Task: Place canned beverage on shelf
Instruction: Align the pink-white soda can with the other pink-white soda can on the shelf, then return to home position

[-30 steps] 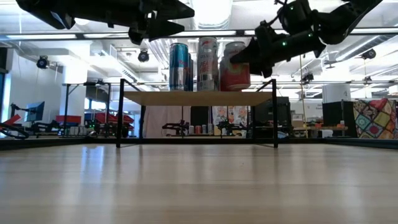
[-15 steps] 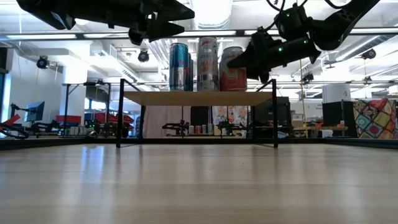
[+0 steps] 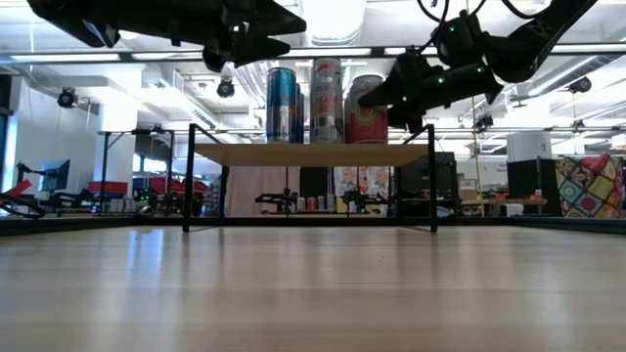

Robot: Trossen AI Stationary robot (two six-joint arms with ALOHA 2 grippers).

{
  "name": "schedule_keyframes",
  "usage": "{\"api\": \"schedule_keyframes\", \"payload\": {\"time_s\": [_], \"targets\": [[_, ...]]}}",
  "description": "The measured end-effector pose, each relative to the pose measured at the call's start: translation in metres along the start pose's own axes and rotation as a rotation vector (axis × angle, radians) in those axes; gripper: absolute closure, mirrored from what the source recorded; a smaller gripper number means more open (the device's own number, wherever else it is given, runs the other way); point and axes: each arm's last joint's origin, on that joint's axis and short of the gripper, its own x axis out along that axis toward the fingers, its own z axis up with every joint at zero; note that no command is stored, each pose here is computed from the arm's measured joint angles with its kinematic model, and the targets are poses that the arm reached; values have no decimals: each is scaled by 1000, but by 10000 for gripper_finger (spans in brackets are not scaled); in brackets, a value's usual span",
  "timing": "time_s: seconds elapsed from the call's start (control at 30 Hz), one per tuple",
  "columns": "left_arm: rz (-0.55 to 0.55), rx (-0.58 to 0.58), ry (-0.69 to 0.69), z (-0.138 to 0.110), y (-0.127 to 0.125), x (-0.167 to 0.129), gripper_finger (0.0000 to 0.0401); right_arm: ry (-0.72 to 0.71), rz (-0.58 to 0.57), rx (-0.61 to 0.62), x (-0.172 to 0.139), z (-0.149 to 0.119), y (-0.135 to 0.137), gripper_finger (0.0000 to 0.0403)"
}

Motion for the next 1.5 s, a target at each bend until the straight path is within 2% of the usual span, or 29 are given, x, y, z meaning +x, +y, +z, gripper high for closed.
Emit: {"api": "schedule_keyframes", "payload": {"time_s": [0.1,0.3,0.63,0.8,1.0,1.2,1.37,1.5], "targets": [[-1,0,0,0,0,0,67,-2,0,8,0,1,0,41],[-2,4,7,-1,0,0,67,-18,1,25,-6,6,3,38],[-6,19,31,-4,0,0,67,3,-1,32,-38,16,15,37],[-11,9,28,-2,-1,-2,67,-36,6,50,-63,8,26,37],[-32,-27,50,-5,-2,-3,71,-70,35,74,-90,-12,46,37],[-45,-42,33,-3,-2,-3,119,-49,89,79,-100,-36,69,45],[-45,-43,41,-6,-1,-3,173,-7,150,79,-103,-56,89,79],[-46,-52,53,-11,-1,-5,222,-8,188,78,-108,-63,106,115]]}}
